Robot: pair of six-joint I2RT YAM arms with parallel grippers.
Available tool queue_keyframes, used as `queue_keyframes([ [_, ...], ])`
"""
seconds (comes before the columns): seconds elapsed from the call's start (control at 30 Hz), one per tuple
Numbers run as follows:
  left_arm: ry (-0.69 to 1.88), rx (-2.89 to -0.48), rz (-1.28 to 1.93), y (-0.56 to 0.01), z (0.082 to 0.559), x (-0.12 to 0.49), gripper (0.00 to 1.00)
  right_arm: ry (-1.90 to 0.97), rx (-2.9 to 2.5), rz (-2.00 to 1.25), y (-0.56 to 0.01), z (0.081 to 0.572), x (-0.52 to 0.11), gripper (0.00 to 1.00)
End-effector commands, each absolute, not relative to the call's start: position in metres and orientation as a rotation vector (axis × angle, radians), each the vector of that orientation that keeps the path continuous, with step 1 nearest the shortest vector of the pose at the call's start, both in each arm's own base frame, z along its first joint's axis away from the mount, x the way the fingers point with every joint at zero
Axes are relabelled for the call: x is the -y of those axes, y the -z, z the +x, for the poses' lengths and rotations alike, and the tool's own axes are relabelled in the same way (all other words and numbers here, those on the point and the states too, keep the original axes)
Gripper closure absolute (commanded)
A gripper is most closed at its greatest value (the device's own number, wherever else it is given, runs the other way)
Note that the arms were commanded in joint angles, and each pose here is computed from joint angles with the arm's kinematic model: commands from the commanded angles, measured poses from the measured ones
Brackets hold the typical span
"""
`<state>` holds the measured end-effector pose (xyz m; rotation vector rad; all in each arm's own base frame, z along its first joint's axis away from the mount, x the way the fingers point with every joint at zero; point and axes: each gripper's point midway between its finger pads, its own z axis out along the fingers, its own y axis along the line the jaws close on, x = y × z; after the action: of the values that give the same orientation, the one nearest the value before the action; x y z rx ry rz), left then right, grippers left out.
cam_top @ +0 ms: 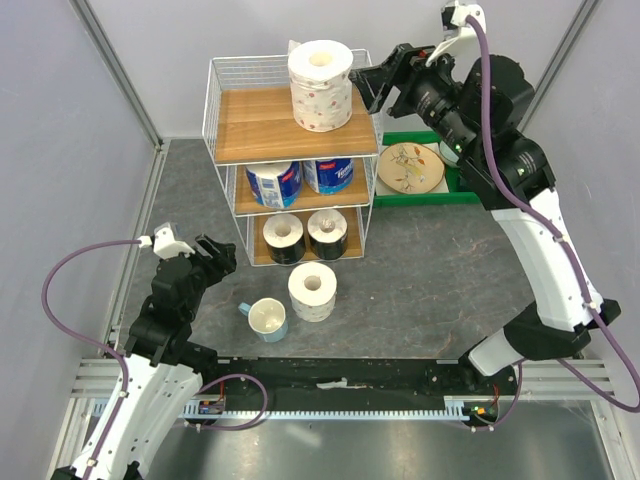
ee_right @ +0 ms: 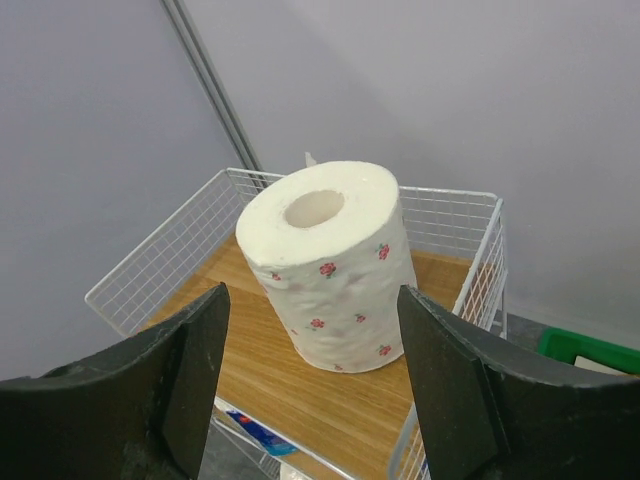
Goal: Place and organize the paper towels onto the shelf
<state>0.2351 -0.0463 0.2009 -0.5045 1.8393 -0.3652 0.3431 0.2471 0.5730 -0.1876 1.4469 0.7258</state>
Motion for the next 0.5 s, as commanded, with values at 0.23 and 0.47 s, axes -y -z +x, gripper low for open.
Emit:
queue_keyframes([
  [0.23, 0.395, -1.807, -0.509, -0.214, 0.237, 0.048, 0.23, -0.969, -1.503, -0.295, -0.541, 0.263, -0.243, 0.24],
  [0.47, 0.457, -1.794, -0.467, -0.229, 0.239, 0.059, 0.22, -0.987, -1.818, -0.222, -0.411, 0.232, -0.230, 0.25],
])
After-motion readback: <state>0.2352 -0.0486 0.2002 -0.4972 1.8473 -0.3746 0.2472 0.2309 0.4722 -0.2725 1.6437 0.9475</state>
